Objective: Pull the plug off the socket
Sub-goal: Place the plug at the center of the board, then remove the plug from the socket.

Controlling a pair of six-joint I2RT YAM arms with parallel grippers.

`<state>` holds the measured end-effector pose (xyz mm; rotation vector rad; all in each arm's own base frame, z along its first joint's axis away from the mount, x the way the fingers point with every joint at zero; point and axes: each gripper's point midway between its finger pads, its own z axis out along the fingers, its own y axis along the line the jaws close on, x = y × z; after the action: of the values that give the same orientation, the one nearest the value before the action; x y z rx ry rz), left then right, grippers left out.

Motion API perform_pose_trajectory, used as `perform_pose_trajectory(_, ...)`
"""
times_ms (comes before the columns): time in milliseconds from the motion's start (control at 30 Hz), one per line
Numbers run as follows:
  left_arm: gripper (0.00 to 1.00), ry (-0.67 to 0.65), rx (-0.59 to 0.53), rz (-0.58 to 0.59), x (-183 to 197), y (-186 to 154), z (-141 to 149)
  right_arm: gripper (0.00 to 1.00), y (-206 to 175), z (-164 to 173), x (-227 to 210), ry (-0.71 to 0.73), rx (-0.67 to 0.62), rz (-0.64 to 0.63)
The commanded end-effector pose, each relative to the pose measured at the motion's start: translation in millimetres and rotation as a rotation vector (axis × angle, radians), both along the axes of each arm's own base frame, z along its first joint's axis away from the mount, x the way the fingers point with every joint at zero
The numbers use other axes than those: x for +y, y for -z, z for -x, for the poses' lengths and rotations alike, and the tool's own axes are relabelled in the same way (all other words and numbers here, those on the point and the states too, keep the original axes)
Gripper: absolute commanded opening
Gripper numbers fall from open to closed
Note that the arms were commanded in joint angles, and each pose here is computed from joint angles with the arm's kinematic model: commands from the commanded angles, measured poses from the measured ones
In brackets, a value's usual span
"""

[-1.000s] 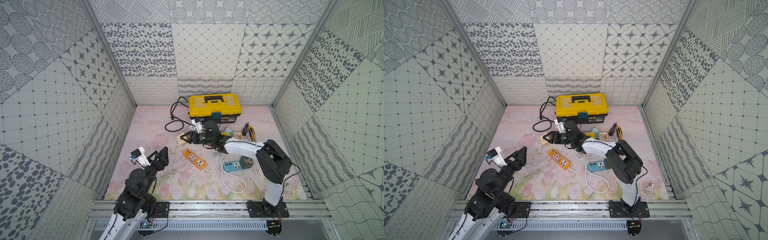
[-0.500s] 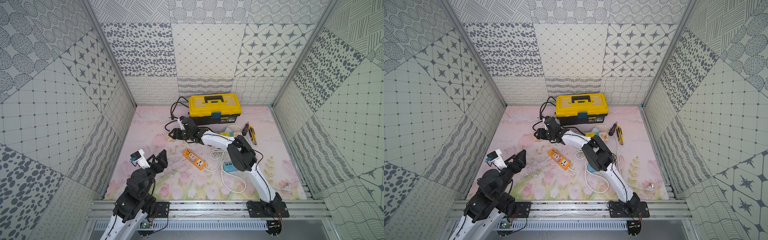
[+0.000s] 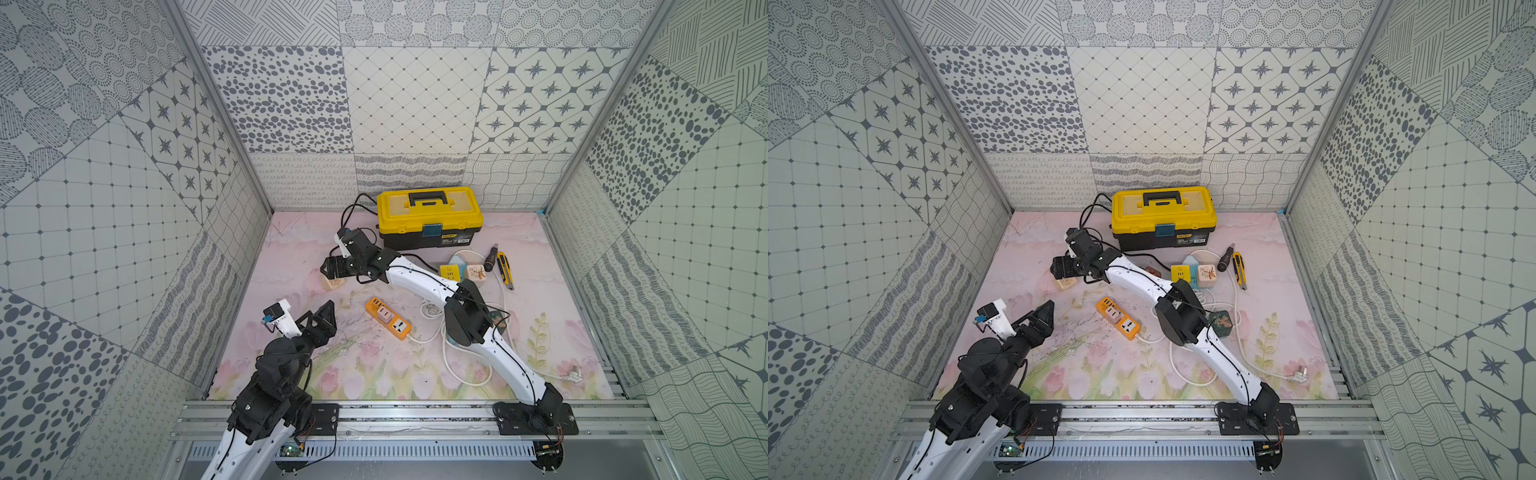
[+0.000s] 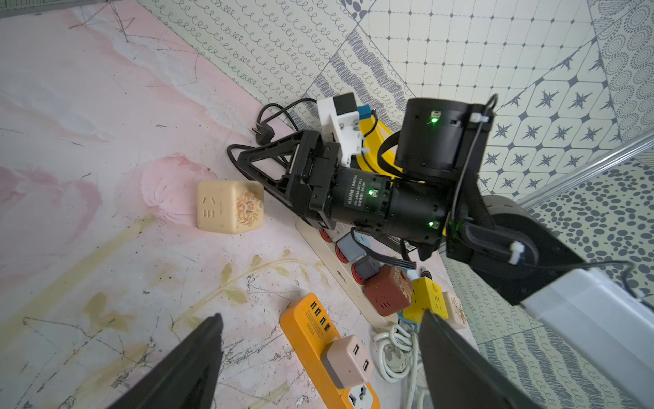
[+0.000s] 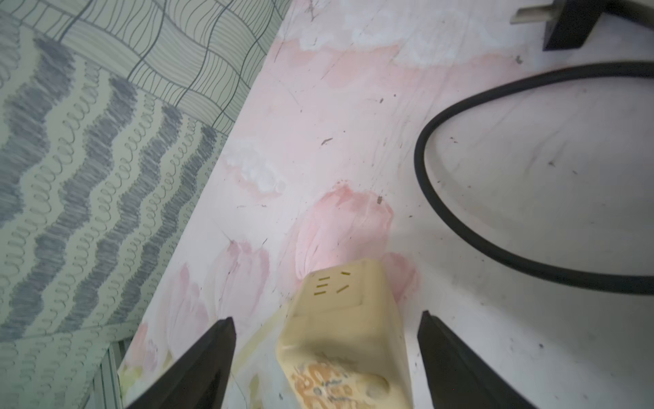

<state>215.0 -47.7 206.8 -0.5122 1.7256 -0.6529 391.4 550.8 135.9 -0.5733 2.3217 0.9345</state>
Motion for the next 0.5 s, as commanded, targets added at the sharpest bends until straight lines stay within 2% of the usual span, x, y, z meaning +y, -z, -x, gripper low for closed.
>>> perform_pose_trajectory(0,0.90,0.092,0.047,0.091,-19.8,5.8,1.0,0.85,-102.0,13.6,-29.6,-0.056,-0.259,-0.071)
perform_pose_trajectory(100,0.89,0.158,0.077,0.130,-35.3,10.8,-2.7,0.84,-131.8,36.6,-76.2,-0.043,-0.373,-0.112)
perform_pose_trajectory(200,0.88,0.227,0.118,0.144,-52.6,16.8,-10.1,0.84,-132.0,62.0,-128.1,-0.026,-0.399,-0.141)
perform_pose_trajectory(333,0.87,0.345,0.181,0.129,-80.4,27.3,-22.8,0.84,-93.8,93.1,-194.8,0.009,-0.298,-0.167)
perform_pose_trajectory(467,0.87,0.423,0.311,0.055,-100.8,47.0,-34.8,0.84,-41.8,120.3,-230.3,0.014,-0.155,-0.157)
